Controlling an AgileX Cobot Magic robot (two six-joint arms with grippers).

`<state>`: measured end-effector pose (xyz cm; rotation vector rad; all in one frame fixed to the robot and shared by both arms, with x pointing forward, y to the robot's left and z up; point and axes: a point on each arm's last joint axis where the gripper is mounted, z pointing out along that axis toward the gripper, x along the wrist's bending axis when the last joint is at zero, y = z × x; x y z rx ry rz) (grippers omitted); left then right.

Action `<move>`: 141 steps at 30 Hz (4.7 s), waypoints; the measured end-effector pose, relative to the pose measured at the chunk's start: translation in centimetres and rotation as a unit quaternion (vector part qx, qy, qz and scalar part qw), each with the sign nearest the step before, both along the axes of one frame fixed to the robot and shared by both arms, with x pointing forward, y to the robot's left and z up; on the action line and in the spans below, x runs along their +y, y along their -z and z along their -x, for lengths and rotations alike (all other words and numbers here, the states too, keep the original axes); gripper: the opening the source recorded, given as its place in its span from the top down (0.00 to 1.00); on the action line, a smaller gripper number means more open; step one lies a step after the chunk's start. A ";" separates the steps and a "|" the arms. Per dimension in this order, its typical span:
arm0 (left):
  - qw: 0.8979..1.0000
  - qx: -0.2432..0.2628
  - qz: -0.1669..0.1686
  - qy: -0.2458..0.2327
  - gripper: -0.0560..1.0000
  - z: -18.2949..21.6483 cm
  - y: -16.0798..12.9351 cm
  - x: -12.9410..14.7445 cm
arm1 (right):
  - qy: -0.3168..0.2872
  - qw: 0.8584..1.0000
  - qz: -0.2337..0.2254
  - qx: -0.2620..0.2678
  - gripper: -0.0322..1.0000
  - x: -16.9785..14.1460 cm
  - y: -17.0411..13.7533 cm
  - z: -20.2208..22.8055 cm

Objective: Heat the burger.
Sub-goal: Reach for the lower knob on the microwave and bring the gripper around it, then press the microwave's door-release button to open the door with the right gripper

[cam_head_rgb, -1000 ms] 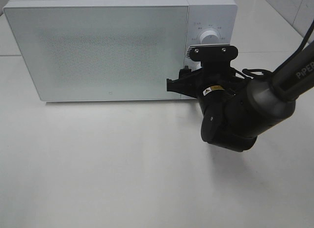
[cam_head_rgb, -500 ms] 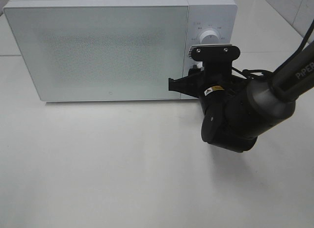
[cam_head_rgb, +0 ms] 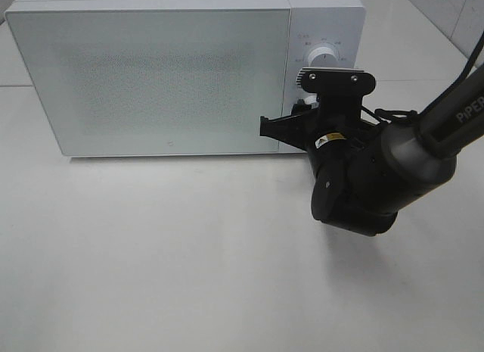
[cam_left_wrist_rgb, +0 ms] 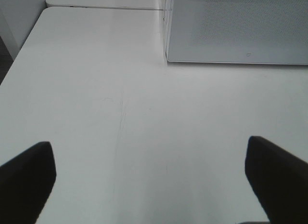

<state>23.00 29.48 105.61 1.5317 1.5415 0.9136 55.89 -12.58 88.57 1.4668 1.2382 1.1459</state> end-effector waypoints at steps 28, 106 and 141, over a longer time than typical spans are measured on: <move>1.000 0.000 0.000 0.000 0.01 0.0 0.0 0.0 | 0.073 0.878 -0.473 -0.021 0.54 -0.1 0.3 0.2; 1.000 0.000 0.000 0.000 0.01 0.0 0.0 0.0 | 0.130 0.714 -0.688 -0.027 0.30 0.0 0.4 0.4; 1.000 0.000 0.000 0.000 0.01 0.0 0.0 0.0 | -0.064 0.931 -0.268 0.240 0.29 -1.4 -2.8 7.3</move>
